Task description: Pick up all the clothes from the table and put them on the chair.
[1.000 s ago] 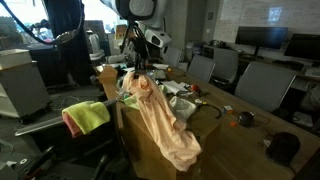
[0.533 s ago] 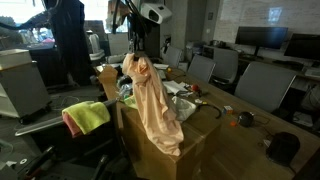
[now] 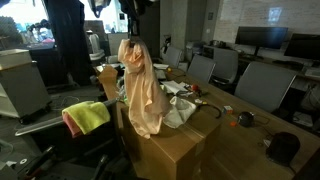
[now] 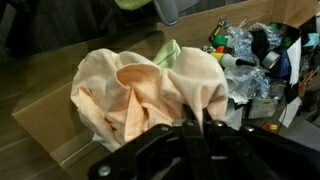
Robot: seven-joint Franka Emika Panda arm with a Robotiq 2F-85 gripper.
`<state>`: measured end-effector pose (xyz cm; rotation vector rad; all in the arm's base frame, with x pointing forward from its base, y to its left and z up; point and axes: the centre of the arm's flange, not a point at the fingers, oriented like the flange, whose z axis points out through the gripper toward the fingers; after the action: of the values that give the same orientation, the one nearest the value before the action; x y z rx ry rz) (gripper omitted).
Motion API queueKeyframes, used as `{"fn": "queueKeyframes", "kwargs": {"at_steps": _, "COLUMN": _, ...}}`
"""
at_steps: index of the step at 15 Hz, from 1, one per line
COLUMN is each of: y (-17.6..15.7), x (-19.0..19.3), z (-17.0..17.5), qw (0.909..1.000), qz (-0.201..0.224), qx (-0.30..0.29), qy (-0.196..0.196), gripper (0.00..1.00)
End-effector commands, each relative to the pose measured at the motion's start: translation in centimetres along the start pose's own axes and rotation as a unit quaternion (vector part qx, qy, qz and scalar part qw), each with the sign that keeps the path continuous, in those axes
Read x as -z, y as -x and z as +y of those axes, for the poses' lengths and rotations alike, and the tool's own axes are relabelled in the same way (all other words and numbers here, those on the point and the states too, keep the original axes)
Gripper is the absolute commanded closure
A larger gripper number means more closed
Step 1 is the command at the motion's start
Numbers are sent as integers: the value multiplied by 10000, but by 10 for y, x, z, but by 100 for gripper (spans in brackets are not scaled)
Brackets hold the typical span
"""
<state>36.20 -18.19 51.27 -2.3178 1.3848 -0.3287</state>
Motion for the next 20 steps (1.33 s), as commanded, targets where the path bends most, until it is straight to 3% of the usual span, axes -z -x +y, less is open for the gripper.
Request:
{"fn": "queueKeyframes", "kwargs": {"at_steps": 1, "y": 37, "x": 12, "z": 5, "qw": 9989, "qz": 25, "qx": 471, "qy": 41, "gripper": 98}}
{"fn": "queueKeyframes", "kwargs": {"at_steps": 5, "y": 77, "x": 1, "z": -2, "qw": 9867, "qz": -569, "qx": 1481, "qy": 343, "gripper": 98}}
{"fn": "queueKeyframes", "kwargs": {"at_steps": 10, "y": 118, "x": -13, "z": -10, "qw": 9565, "qz": -1267, "qx": 2511, "qy": 770, "gripper": 98}}
{"fn": "queueKeyframes", "kwargs": {"at_steps": 15, "y": 144, "x": -17, "z": -9, "qw": 9295, "qz": -1545, "qx": 3171, "qy": 1078, "gripper": 98}}
{"fn": "queueKeyframes", "kwargs": {"at_steps": 20, "y": 154, "x": -17, "z": -4, "qw": 9131, "qz": -1634, "qx": 3518, "qy": 1257, "gripper": 98}}
